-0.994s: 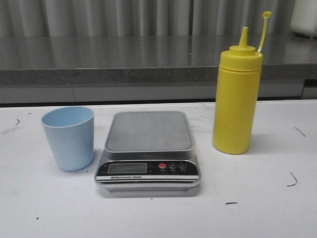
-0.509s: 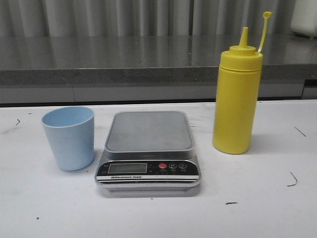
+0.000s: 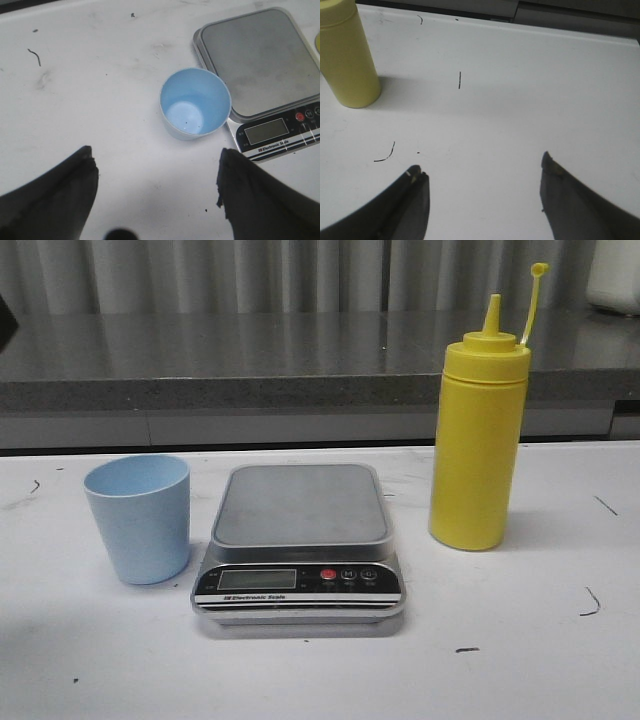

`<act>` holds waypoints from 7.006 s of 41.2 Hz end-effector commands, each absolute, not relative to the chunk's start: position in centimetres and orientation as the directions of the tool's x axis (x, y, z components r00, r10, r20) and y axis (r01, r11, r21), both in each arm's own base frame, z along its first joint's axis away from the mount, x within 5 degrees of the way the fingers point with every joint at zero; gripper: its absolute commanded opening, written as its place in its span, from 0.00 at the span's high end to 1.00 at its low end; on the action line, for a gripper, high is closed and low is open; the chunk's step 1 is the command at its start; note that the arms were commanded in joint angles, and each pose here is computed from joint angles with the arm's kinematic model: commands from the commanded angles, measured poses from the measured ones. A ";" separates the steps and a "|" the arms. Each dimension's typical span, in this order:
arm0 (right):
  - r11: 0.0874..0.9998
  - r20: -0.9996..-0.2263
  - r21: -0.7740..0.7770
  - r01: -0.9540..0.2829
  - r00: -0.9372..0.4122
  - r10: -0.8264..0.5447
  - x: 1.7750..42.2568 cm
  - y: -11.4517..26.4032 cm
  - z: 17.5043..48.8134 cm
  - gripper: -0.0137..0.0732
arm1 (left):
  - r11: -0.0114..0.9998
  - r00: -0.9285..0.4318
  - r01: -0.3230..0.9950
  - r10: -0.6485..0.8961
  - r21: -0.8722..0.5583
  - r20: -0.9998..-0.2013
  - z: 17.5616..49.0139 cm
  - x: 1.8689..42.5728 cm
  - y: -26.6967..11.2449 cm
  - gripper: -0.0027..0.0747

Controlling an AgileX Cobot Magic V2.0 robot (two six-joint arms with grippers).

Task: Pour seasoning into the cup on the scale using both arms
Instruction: 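Lower the left gripper to the light blue cup and grasp its rim, then lift the cup with the left gripper and lower it onto the scale, then open the left gripper and raise it away from the cup, then move the right gripper to the yellow squeeze bottle and grasp it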

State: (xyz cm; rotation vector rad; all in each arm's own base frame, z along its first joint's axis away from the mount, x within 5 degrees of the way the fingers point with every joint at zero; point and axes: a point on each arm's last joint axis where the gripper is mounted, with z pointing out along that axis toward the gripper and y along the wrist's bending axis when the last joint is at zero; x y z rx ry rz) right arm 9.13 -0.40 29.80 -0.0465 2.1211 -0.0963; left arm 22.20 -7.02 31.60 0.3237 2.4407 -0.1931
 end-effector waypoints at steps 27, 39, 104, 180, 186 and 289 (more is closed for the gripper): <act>0.994 -0.885 -0.111 0.003 -0.456 -0.097 9.6 -0.4 31.2 0.27 | 0.960 -0.881 0.274 0.228 -0.054 -0.414 23.7 34.2 -11.0 0.39; 0.994 -0.884 -0.111 0.003 -0.457 -0.097 9.6 -0.4 31.2 0.27 | 0.961 -0.900 0.263 0.212 -0.086 -0.381 23.9 34.1 -11.2 0.83; 0.994 -0.884 -0.111 0.003 -0.457 -0.097 9.6 -0.4 31.2 0.27 | 0.871 -0.785 0.482 0.382 -0.093 -0.487 29.4 36.2 -21.6 0.95; 0.994 -0.884 -0.111 0.003 -0.458 -0.097 9.6 -0.4 31.2 0.27 | 0.886 -0.413 0.462 0.183 -0.032 -0.892 36.4 8.0 -4.4 0.46; 0.994 -0.884 -0.108 0.004 -0.458 -0.095 9.6 -0.4 31.2 0.27 | 0.886 -0.415 0.462 0.184 -0.032 -0.891 36.4 8.1 -4.4 0.46; 0.958 -0.998 0.068 -0.277 -0.009 0.068 30.6 10.2 14.2 0.08 | 0.886 -0.412 0.463 0.182 -0.032 -0.893 36.4 8.1 -4.4 0.46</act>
